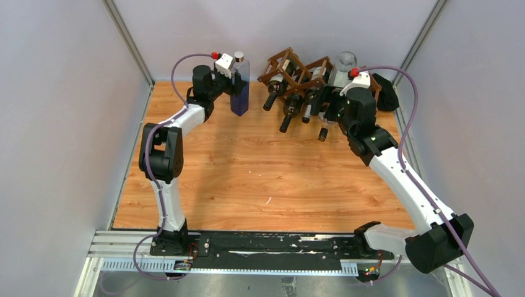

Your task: Take the wine bottle off the wine rack

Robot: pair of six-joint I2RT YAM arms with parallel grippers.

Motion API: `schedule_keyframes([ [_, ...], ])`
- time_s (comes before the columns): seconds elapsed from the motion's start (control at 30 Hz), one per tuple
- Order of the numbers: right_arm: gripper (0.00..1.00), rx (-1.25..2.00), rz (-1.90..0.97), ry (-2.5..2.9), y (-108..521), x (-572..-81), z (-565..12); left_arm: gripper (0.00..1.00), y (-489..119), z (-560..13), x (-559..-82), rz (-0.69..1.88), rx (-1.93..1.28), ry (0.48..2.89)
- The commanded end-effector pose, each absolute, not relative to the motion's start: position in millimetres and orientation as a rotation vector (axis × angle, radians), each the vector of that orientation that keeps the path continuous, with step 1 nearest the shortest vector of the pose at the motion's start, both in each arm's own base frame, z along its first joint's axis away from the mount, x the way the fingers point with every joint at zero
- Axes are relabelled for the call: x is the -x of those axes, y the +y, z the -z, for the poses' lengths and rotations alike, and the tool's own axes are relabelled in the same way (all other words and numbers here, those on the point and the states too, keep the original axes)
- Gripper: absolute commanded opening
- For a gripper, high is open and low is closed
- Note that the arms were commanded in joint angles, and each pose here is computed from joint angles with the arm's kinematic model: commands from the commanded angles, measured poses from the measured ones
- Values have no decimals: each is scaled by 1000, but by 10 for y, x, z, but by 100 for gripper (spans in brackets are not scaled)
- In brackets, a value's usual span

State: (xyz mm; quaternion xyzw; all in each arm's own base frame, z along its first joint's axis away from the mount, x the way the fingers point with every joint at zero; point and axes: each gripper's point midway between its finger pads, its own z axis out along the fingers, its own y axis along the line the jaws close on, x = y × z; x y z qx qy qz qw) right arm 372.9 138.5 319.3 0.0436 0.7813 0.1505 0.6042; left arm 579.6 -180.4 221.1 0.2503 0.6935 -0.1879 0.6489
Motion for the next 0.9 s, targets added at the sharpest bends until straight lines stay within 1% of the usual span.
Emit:
schedule_keyframes([
  [0.0, 96, -159, -343, 1795, 1288, -3739, -3196, 0, -1746, -2990, -5833, 374, -536, 1315],
  [0.1, 96, -172, -330, 1797, 1254, -3728, -3197, 1, -1711, -2966, -5827, 383, -514, 1330],
  [0.13, 96, -180, -321, 1798, 1232, -3723, -3194, 9, -1689, -2956, -5824, 384, -502, 1337],
  [0.17, 96, -184, -314, 1798, 1217, -3718, -3203, 27, -1664, -2940, -5817, 387, -488, 1347],
  [0.2, 96, -190, -306, 1803, 1197, -3713, -3206, 37, -1649, -2940, -5809, 394, -477, 1352],
  [0.23, 96, -196, -299, 1815, 1179, -3705, -3195, 59, -1612, -2911, -5803, 390, -470, 1361],
  [0.27, 96, -204, -292, 1823, 1158, -3704, -3192, 68, -1587, -2919, -5792, 386, -465, 1362],
  [0.3, 96, -208, -287, 1837, 1143, -3706, -3174, 72, -1568, -2925, -5770, 385, -464, 1364],
  [0.37, 96, -216, -282, 1858, 1123, -3702, -3163, 75, -1556, -2908, -5737, 385, -470, 1380],
  [0.5, 96, -239, -262, 1916, 1065, -3732, -3089, 97, -1534, -2915, -5689, 369, -487, 1414],
  [0.53, 97, -249, -256, 1926, 1040, -3742, -3080, 99, -1532, -2946, -5666, 366, -495, 1417],
  [0.7, 96, -276, -264, 1966, 985, -3823, -3057, 100, -1472, -3096, -5527, 352, -518, 1497],
  [0.77, 96, -285, -276, 1989, 972, -3886, -3015, 100, -1409, -3056, -5416, 352, -523, 1608],
  [0.8, 96, -286, -280, 2000, 979, -3919, -2993, 100, -1371, -3147, -5371, 338, -524, 1634],
  [0.87, 91, -283, -281, 2025, 997, -3984, -2932, 100, -1289, -3128, -5206, 328, -545, 1733],
])
